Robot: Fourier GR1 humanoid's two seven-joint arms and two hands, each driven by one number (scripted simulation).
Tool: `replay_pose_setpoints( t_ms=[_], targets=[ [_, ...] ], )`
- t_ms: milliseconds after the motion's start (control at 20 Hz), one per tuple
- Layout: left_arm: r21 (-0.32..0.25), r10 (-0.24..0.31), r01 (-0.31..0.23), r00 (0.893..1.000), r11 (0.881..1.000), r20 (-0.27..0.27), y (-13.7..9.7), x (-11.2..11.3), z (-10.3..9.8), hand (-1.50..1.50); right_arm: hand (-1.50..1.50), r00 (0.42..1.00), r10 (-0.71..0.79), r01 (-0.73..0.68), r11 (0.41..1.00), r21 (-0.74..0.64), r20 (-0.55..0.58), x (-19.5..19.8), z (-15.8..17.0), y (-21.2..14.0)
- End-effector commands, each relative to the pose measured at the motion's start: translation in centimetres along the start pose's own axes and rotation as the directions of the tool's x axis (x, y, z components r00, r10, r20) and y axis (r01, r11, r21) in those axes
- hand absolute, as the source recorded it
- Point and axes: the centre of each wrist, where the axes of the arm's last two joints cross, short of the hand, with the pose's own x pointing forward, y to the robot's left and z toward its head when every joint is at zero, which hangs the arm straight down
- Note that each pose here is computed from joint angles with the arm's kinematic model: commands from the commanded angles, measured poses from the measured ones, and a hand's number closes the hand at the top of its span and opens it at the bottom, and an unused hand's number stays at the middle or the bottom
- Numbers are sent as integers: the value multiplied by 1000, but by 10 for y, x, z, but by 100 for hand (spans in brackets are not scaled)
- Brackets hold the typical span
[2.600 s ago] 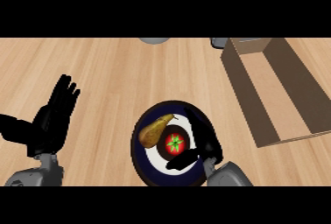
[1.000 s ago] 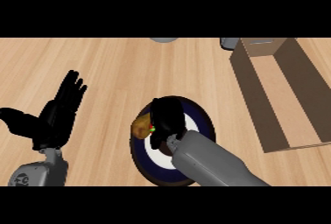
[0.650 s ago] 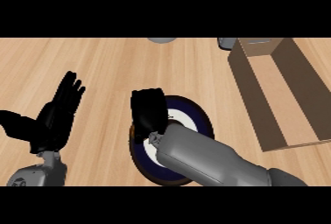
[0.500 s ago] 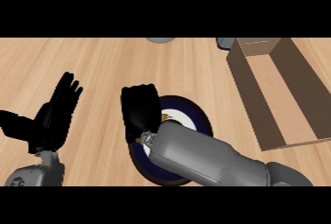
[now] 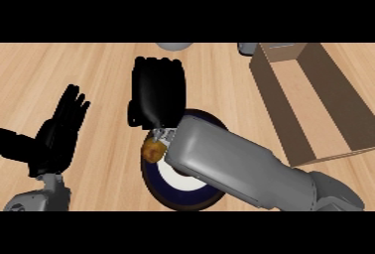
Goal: Pick the tomato from the plate and place it in the cardboard box
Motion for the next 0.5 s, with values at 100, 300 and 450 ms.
replay_pose_setpoints(
  t_ms=[100, 300, 450],
  targets=[
    [4, -8, 8, 1000, 1000, -1, -5, 0, -7, 0, 150, 973, -70, 34, 986, -162, -220, -11, -23, -38],
    [6, -12, 12, 1000, 1000, -3, 6, -7, 2, 0, 150, 953, -81, 30, 984, -177, -291, -56, -44, -56],
    [20, -11, 11, 1000, 1000, 10, -4, -3, 4, 0, 150, 939, -42, -8, 990, -142, -342, -75, -40, -45]
  ],
)
